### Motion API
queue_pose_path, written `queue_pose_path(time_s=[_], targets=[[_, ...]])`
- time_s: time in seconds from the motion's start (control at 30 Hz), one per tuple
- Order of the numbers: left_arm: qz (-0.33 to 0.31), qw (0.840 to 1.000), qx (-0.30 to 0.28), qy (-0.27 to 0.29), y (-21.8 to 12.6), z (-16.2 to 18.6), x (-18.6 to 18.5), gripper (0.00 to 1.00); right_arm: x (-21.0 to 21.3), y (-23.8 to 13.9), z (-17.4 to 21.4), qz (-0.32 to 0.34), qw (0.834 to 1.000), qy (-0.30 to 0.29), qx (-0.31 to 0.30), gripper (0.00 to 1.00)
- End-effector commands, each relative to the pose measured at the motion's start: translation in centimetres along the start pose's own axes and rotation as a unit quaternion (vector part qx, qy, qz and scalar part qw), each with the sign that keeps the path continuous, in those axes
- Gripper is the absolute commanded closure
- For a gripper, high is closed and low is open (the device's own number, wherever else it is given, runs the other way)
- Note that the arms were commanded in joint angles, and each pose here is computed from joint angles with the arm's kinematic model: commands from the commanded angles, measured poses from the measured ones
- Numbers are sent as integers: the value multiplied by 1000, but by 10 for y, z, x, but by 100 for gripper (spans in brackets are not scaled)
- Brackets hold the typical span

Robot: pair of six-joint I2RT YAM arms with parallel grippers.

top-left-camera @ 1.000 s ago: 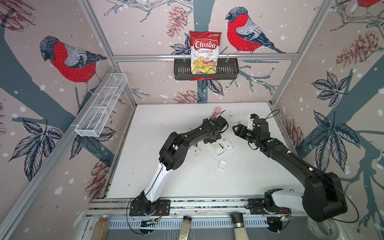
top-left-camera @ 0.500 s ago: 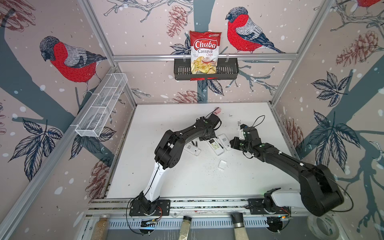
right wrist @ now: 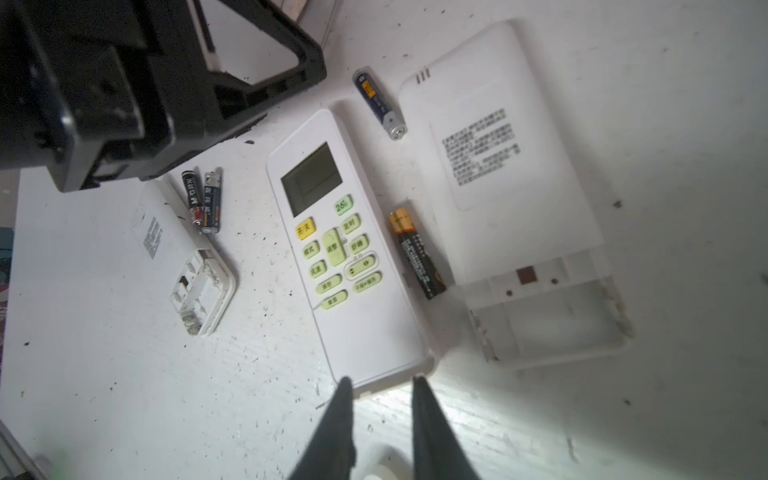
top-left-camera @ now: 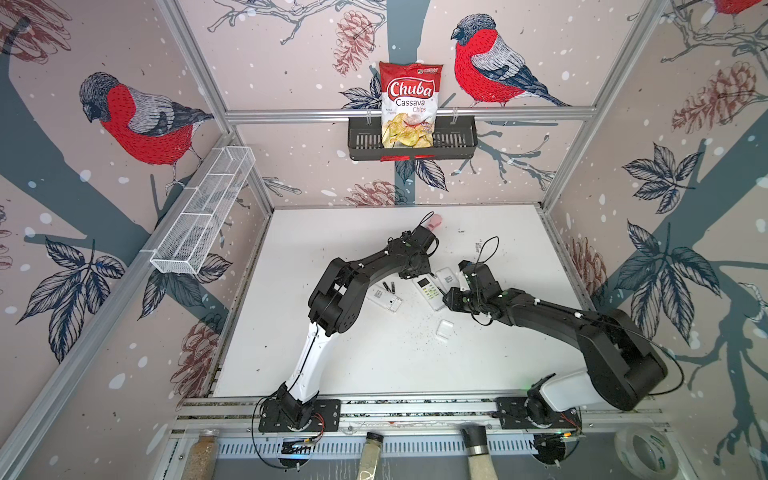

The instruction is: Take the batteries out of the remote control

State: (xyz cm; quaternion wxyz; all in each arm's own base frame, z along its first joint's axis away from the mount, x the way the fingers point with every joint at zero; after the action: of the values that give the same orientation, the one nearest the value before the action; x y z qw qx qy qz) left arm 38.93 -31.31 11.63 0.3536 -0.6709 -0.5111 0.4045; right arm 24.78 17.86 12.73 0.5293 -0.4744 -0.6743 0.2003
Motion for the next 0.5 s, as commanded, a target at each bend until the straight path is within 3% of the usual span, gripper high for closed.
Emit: queue_pose_path(time_s=[0.0, 0.1, 0.27, 0.47], targets=[[12, 1000, -6, 6, -3, -1, -1, 38, 0, -2, 0, 12, 1000, -8, 3, 63], [12, 1000, 0, 9, -1, 2, -1, 38, 1, -1, 1, 19, 1000, -18, 13, 67], [17, 1000, 2, 11, 2, 2, -2, 38, -3, 5, 6, 32, 999, -26, 27, 99], [21, 1000, 2, 13, 3, 0, -4, 38, -6, 18, 12, 41, 997, -34, 49, 100]])
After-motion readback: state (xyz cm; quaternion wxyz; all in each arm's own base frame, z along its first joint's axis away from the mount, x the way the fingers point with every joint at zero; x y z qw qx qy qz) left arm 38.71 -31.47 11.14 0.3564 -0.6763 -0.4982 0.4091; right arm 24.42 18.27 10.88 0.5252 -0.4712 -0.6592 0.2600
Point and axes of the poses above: each gripper's point midway between its finger pads, its own y axis out along the fingers, its own x axis along the line the jaws close on, z = x × y, the point moved 9 cm from there along -y, back along the fingers, and after that the axes turned 13 degrees about y, right-handed, at the moved point
